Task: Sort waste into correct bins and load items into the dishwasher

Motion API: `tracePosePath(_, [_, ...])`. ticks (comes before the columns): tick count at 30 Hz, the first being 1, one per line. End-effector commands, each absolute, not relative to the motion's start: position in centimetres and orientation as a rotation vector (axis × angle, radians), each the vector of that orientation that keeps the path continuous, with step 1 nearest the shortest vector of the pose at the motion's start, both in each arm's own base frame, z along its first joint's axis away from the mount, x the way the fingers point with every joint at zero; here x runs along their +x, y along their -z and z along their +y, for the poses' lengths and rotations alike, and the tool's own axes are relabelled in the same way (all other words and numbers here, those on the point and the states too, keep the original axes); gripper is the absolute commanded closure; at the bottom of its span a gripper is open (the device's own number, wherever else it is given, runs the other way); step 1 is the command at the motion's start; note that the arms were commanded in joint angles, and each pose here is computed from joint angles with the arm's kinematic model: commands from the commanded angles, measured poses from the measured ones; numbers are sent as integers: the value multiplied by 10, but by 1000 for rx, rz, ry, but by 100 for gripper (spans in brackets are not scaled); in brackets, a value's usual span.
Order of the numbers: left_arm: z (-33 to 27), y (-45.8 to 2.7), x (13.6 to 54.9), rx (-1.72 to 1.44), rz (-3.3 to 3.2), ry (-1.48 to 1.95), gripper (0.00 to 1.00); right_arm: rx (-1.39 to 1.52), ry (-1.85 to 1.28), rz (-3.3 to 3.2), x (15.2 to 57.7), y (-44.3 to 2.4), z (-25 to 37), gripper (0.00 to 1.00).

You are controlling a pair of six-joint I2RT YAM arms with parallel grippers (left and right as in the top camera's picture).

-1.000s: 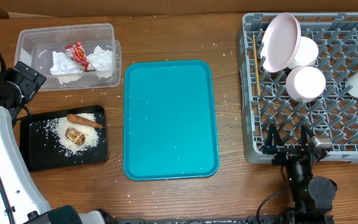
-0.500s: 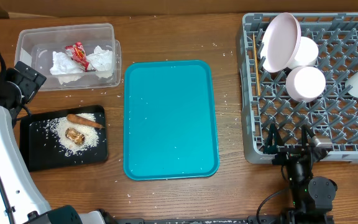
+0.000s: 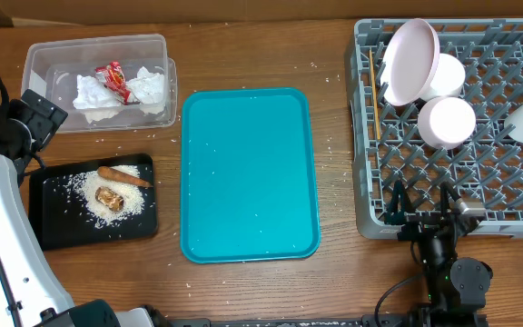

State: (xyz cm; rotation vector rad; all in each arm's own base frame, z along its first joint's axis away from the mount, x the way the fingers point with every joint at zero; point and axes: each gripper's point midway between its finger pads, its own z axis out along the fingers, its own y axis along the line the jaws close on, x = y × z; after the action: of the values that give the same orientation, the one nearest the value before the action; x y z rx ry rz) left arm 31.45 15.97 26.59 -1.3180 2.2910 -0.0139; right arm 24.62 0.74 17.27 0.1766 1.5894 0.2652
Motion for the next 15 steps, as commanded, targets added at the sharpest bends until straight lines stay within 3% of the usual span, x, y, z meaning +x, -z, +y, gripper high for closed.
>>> tracePosePath(1, [163, -275, 314, -1334, 2251, 10, 0, 177, -258, 1586, 246, -171, 7, 0])
tracePosePath(15, [128, -236, 304, -1248, 2448, 11, 0, 177, -258, 1586, 246, -171, 7, 0])
